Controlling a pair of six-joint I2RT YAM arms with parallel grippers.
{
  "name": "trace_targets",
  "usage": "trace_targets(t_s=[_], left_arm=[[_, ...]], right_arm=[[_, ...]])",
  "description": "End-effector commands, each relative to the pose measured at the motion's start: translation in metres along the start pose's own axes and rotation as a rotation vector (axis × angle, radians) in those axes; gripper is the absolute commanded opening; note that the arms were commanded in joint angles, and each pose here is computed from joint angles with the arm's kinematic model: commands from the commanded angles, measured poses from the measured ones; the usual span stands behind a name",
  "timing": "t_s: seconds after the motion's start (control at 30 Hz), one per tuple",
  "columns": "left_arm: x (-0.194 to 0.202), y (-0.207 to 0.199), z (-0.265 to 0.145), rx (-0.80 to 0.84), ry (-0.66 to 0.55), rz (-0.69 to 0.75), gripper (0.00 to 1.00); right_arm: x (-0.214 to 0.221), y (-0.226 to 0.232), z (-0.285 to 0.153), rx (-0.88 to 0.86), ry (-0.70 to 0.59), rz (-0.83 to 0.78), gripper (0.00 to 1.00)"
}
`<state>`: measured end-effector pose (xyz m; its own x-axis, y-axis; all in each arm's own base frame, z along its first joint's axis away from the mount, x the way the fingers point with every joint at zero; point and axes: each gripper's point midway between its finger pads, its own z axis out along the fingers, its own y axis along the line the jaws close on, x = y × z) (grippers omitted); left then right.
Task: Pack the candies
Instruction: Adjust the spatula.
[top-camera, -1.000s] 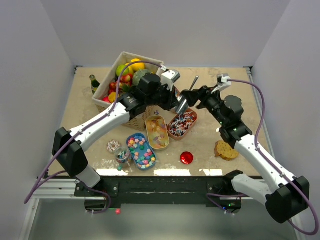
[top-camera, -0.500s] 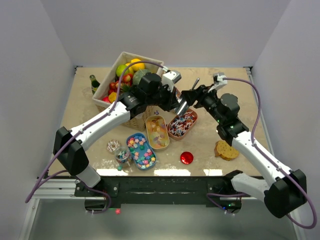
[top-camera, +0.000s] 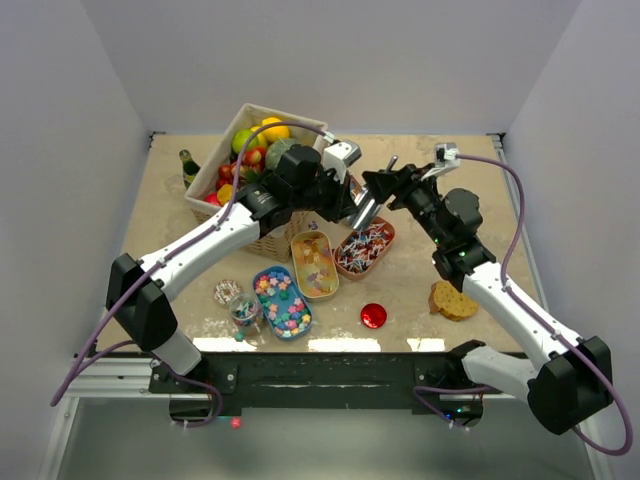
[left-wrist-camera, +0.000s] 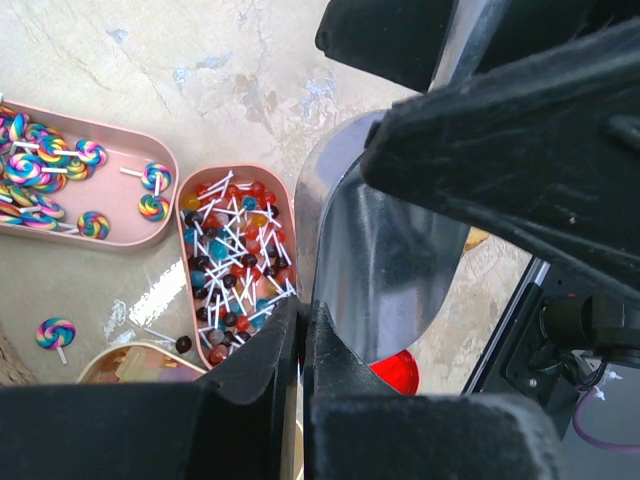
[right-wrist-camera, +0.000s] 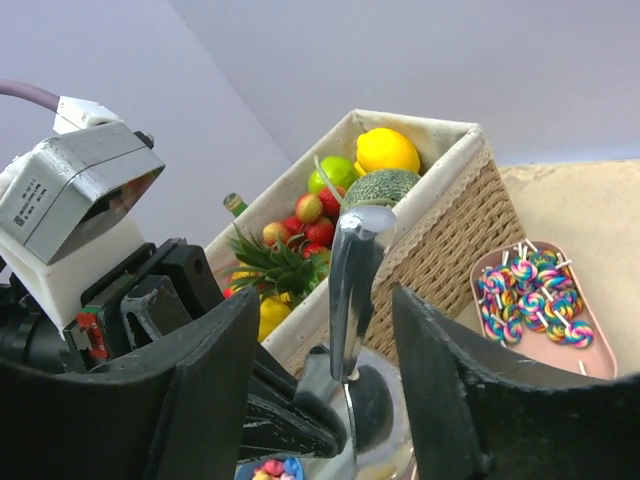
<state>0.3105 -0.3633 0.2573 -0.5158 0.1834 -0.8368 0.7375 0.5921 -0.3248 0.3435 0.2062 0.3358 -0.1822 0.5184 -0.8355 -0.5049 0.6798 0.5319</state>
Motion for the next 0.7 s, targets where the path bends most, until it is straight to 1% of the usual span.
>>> trace_targets(t_s=[0.0,0.07,0.1,0.13,0.23,0.33,0.37,0.43,0.47,0.57,0.67], left_arm=[[-0.02,-0.008,-0.008,0.021,-0.055,0.041,0.0],[-0.02,-0.008,-0.008,0.021,-0.056,0.04,0.0],[-0.021,-0.007,-0.008,0.015,-0.057,0.04,0.0],[-0.022,-0.007,-0.008,0.014,-0.059,0.04,0.0],[-0.025,-0.006,-0.01,0.0,-0.065,0.039,0.0],[-0.028,-0.004,-0.014,-0.019,-0.073,0.036,0.47],[-0.03,-0.002,-0.015,-0.036,-0.08,0.036,0.66],[-0.032,0.0,-0.019,-0.05,-0.089,0.037,0.78],[-0.034,0.002,-0.021,-0.067,-0.097,0.038,0.85],[-0.032,0.008,-0.023,-0.106,-0.096,0.028,0.9],[-0.019,0.017,-0.018,-0.138,-0.066,0.009,0.91]], right_arm=[[-0.017,0.009,0.002,-0.019,-0.055,0.01,0.39],[-0.01,0.007,0.006,-0.018,-0.025,0.013,0.2],[-0.005,0.005,0.007,-0.012,-0.009,0.015,0.04],[-0.003,0.003,0.007,-0.004,-0.002,0.018,0.0],[0.0,-0.003,0.007,0.02,0.001,0.021,0.0],[0.004,-0.015,0.005,0.059,-0.005,0.029,0.0],[0.008,-0.026,0.002,0.093,-0.012,0.035,0.0],[0.007,-0.038,0.0,0.12,-0.036,0.058,0.0],[0.011,-0.056,-0.004,0.171,-0.045,0.067,0.0],[0.02,-0.086,-0.011,0.265,-0.064,0.085,0.0],[0.026,-0.113,-0.018,0.375,-0.096,0.07,0.0]])
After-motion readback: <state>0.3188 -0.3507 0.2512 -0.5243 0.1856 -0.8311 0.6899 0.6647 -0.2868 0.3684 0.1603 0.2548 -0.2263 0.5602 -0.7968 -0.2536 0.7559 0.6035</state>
